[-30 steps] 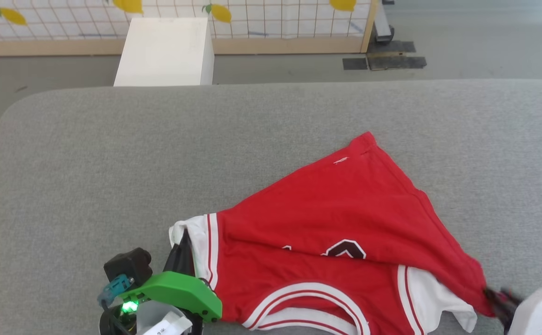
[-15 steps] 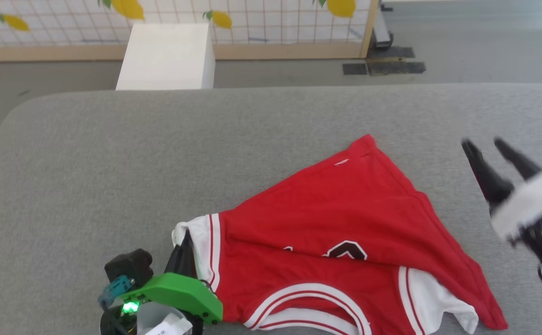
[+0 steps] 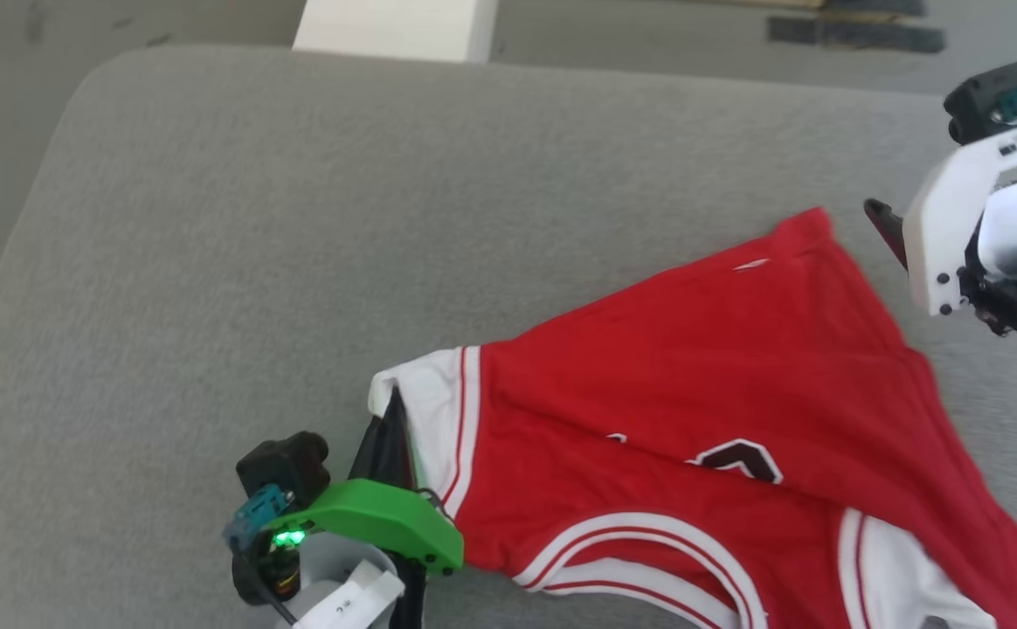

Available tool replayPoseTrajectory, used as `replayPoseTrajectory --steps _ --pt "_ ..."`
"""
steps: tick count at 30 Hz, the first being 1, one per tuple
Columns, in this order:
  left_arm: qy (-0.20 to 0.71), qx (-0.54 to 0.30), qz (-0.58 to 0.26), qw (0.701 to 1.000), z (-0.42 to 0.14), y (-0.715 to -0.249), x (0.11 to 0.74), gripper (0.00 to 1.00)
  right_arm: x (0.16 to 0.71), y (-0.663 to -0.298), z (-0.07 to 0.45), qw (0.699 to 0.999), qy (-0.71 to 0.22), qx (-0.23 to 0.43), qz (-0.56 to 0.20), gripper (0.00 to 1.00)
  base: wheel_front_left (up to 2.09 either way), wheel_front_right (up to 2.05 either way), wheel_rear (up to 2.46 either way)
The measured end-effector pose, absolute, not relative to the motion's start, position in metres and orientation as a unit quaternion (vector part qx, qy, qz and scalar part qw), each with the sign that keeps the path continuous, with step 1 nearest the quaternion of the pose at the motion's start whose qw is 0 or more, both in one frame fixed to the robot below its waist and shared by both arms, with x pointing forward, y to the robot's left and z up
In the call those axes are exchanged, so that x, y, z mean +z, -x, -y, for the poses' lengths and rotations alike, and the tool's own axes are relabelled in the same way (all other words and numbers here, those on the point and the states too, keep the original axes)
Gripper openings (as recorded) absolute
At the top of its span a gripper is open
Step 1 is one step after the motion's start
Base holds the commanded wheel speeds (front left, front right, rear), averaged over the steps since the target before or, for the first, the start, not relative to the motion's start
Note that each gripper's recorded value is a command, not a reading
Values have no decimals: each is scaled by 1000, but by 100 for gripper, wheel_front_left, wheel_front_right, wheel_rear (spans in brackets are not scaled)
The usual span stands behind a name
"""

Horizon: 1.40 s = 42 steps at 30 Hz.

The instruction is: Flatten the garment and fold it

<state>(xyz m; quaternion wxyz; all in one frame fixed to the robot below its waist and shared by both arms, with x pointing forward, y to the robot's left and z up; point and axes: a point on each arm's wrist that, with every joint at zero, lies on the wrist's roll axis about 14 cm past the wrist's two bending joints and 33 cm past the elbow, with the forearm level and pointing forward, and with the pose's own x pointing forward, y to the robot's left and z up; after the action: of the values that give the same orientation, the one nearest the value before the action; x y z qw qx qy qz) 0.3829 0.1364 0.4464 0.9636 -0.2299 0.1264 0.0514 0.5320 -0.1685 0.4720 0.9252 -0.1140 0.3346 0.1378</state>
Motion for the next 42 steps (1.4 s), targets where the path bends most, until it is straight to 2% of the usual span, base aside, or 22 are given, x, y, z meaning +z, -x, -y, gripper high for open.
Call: replayPoseTrajectory --steps 5,10,16,17,18,19,20,22,29,32,35,38,42 --pt "231 78 -135 960 -146 -385 433 0 421 -537 158 876 163 150 -428 100 0 0 0" --pt "228 99 -147 957 -155 -385 419 0 379 -532 142 836 198 179 -479 100 0 0 0" --pt "223 115 -169 953 -160 -381 401 0 365 -538 131 811 219 204 -502 100 0 0 0" --pt "222 116 -172 953 -160 -380 399 0 364 -537 133 806 217 203 -512 80 0 0 0" --pt "221 117 -174 952 -160 -380 398 0 365 -536 133 803 217 204 -517 36 0 0 0" --pt "221 116 -173 953 -160 -380 399 0 367 -536 133 803 217 204 -516 11 0 0 0" --pt "221 115 -172 953 -160 -380 400 0 369 -536 133 806 210 205 -515 0 0 0 0" --pt "220 113 -167 954 -160 -380 403 0 375 -538 129 817 192 209 -502 0 0 0 0" --pt "214 99 -144 961 -165 -382 422 0 429 -547 132 899 71 199 -385 0 0 0 0" --pt "214 83 -132 964 -161 -383 433 0 457 -537 146 922 10 187 -338 0 0 0 0" --pt "214 68 -122 967 -158 -381 443 0 467 -506 169 931 -30 170 -321 0 0 0 0" --pt "217 54 -117 968 -153 -378 451 0 459 -462 193 927 -65 146 -340 0 0 0 0" --pt "235 28 -120 964 -141 -372 457 0 422 -381 217 896 -90 111 -420 0 0 0 0"
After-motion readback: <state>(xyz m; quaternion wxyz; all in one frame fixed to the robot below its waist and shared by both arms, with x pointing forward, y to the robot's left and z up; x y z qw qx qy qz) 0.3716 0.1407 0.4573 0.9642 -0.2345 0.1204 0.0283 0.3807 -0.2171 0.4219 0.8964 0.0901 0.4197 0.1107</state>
